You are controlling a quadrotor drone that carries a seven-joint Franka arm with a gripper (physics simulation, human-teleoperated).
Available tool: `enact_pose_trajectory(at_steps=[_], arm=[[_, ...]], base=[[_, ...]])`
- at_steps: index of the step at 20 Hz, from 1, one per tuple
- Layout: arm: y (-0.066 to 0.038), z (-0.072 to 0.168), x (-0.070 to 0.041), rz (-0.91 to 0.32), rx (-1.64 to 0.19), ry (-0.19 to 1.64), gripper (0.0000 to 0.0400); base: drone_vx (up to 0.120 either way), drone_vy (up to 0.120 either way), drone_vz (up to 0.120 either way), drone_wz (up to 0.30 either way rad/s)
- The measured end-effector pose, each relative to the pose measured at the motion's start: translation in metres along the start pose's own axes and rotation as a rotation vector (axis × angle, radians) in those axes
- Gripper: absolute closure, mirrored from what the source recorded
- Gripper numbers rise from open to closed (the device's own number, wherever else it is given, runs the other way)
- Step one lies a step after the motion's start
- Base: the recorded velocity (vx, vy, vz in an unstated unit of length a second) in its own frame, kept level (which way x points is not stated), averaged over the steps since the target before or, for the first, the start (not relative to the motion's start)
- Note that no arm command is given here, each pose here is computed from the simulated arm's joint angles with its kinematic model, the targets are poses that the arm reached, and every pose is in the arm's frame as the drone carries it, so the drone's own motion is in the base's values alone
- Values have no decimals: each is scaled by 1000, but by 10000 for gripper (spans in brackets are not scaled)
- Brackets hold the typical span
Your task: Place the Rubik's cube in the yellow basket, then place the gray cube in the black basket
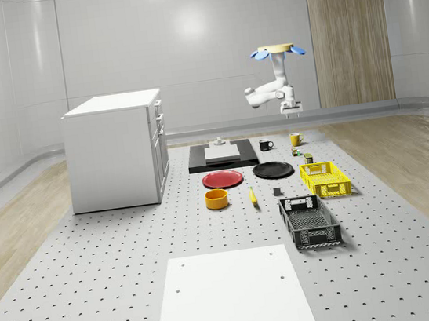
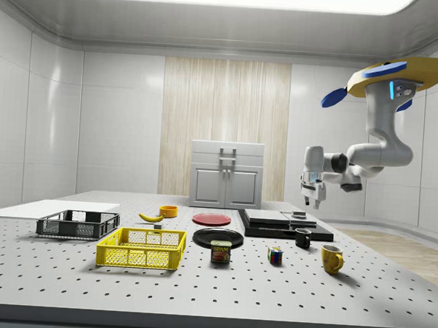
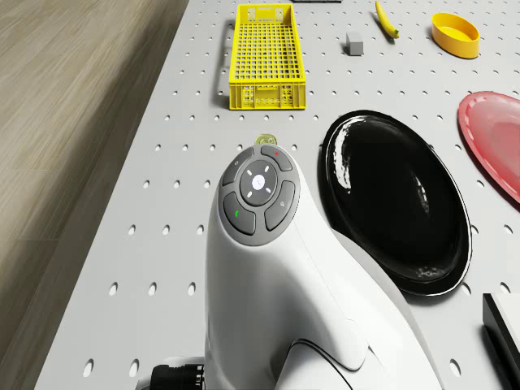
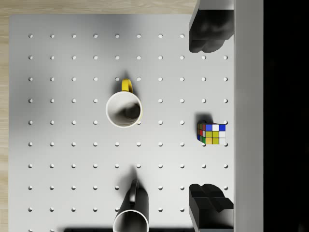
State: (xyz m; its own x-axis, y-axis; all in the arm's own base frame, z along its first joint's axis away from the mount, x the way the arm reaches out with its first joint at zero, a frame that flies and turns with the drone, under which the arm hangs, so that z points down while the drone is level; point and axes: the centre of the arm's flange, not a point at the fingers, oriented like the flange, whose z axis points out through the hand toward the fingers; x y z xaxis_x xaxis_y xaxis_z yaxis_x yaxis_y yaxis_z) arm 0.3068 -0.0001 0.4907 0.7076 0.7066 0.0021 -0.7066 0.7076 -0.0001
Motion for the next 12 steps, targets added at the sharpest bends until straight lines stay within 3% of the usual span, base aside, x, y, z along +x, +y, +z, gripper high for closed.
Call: enact_pose_trajectory(at_steps=[11,12], arm=[[0,0,0,0,0,0,0],[0,0,0,0,0,0,0]], base=[[120,0,-120,0],[120,-120,-120,0]])
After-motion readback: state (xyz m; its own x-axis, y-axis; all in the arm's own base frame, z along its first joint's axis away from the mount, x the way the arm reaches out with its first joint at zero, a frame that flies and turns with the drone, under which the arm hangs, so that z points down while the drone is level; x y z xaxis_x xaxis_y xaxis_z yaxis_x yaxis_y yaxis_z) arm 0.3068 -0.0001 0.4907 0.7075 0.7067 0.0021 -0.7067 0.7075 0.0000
